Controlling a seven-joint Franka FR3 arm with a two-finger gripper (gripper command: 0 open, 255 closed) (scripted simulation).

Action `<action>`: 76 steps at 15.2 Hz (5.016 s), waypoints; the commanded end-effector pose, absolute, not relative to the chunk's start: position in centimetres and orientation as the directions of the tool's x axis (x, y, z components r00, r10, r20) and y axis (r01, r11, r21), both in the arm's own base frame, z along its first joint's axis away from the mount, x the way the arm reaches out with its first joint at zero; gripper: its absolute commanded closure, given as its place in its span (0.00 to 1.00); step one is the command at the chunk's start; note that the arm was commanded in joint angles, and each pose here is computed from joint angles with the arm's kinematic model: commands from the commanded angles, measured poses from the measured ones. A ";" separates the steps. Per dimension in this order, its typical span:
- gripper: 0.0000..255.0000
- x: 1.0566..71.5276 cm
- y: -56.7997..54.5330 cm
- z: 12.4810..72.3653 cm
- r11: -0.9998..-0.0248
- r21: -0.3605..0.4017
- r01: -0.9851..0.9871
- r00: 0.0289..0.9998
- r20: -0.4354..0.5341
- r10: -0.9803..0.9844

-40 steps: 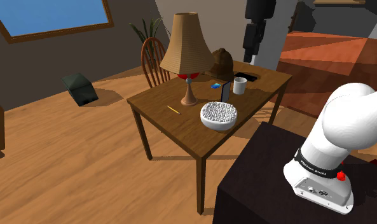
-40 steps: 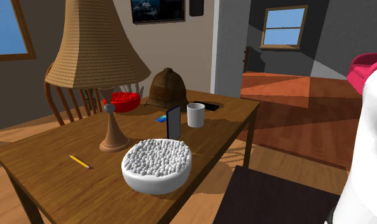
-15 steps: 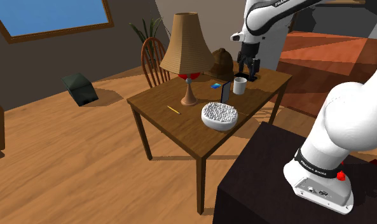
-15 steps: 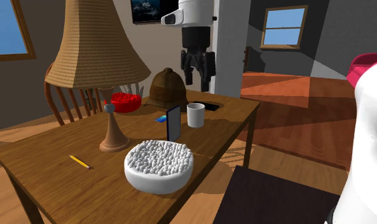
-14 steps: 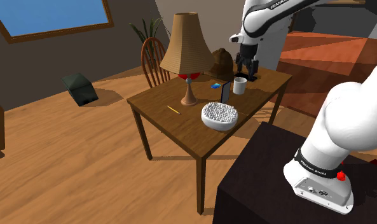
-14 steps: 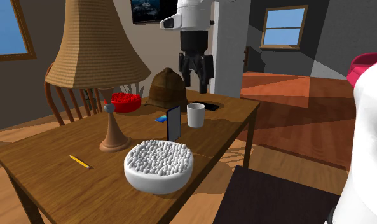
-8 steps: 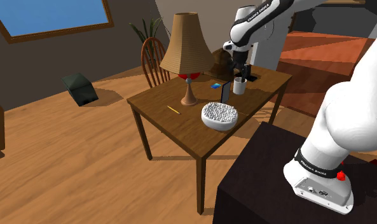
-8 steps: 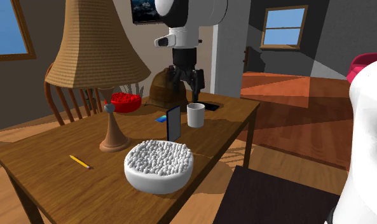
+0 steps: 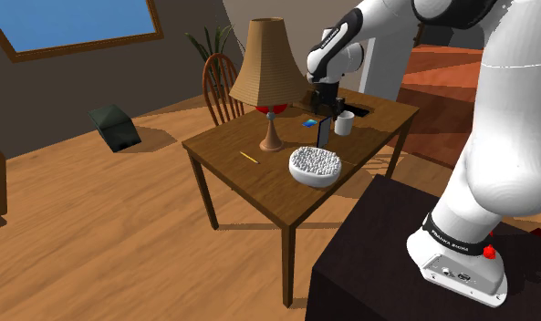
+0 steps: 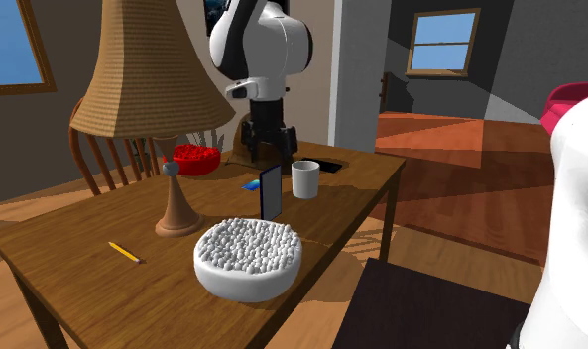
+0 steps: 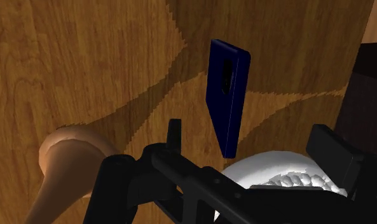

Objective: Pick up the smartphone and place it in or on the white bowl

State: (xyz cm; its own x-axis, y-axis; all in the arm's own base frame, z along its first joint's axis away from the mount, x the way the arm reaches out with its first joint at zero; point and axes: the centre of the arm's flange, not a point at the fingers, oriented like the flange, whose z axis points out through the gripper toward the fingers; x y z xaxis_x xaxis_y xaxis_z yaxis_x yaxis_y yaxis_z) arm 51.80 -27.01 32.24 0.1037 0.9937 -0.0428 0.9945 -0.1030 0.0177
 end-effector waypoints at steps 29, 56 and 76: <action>1.00 52.4 -27.4 30.2 -0.082 0.019 0.996 0.082 -0.043 0.996; 1.00 52.4 -27.4 44.4 -0.082 0.019 0.996 0.082 -0.043 0.996; 1.00 44.7 -6.1 50.2 -0.082 0.019 0.996 0.082 -0.043 0.996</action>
State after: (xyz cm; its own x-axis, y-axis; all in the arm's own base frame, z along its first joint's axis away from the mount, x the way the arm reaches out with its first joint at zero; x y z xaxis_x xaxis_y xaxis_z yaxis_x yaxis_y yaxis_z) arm 45.29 -6.96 49.96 0.0806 0.9959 -0.0418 0.9966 -0.0798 0.0190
